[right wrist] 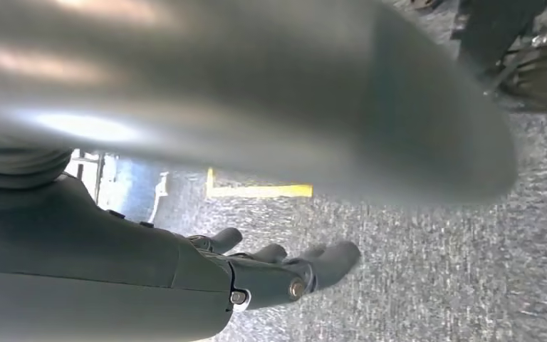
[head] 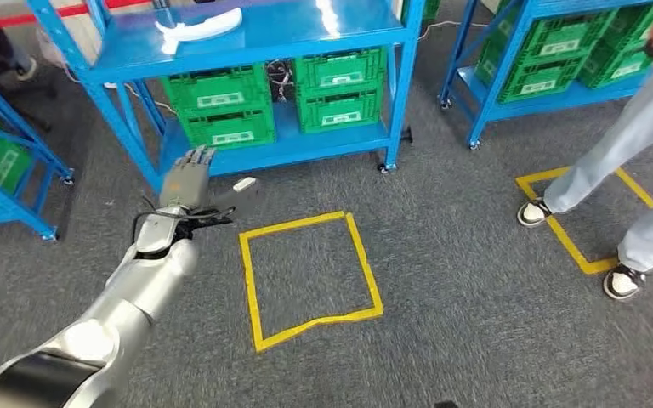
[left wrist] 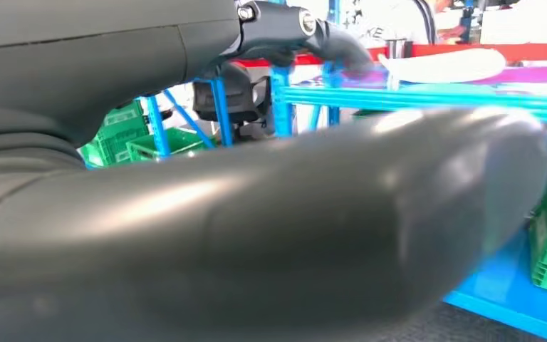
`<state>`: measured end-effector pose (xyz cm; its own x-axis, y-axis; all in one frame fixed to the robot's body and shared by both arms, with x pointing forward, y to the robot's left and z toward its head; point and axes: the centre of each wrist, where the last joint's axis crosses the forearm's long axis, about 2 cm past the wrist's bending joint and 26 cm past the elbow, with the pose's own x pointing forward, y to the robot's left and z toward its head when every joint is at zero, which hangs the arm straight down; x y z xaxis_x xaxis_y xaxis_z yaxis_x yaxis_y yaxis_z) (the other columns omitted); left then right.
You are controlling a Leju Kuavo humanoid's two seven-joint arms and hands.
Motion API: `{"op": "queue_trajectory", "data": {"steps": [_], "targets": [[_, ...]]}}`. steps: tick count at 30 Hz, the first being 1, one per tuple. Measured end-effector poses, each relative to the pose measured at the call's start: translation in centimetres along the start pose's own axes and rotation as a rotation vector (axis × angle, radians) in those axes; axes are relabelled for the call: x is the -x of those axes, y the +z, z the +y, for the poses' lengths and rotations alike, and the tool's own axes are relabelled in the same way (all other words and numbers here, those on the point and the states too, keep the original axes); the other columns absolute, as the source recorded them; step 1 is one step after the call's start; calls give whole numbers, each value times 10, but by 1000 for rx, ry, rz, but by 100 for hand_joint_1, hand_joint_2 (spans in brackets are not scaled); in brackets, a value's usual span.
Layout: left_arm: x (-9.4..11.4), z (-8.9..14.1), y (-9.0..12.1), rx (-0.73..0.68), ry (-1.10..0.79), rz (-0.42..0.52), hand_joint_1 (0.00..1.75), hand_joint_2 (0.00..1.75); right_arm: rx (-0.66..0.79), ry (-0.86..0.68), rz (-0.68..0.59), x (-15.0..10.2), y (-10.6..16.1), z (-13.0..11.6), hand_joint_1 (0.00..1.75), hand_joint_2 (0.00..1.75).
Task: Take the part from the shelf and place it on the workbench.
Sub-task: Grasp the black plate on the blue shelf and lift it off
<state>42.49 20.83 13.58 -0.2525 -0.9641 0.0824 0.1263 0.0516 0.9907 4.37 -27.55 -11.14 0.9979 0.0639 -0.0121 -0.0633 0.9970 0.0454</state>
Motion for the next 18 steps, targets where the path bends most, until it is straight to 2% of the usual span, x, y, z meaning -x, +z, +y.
{"op": "queue_trajectory", "data": {"steps": [3, 7, 13, 18], "targets": [[0, 4, -2, -9, 0, 3, 0, 0, -2, -1, 5, 4, -1, 1, 0, 0], [4, -8, 4, 20, 7, 17, 0, 0, -5, -1, 17, 10, -1, 2, 0, 0], [17, -10, 7, 23, 10, 50, 0, 0, -14, -3, 21, 11, -1, 6, 0, 0], [21, 12, -3, -42, 8, 60, 0, 0, -14, -7, 5, 4, -1, 5, 0, 0]]}}
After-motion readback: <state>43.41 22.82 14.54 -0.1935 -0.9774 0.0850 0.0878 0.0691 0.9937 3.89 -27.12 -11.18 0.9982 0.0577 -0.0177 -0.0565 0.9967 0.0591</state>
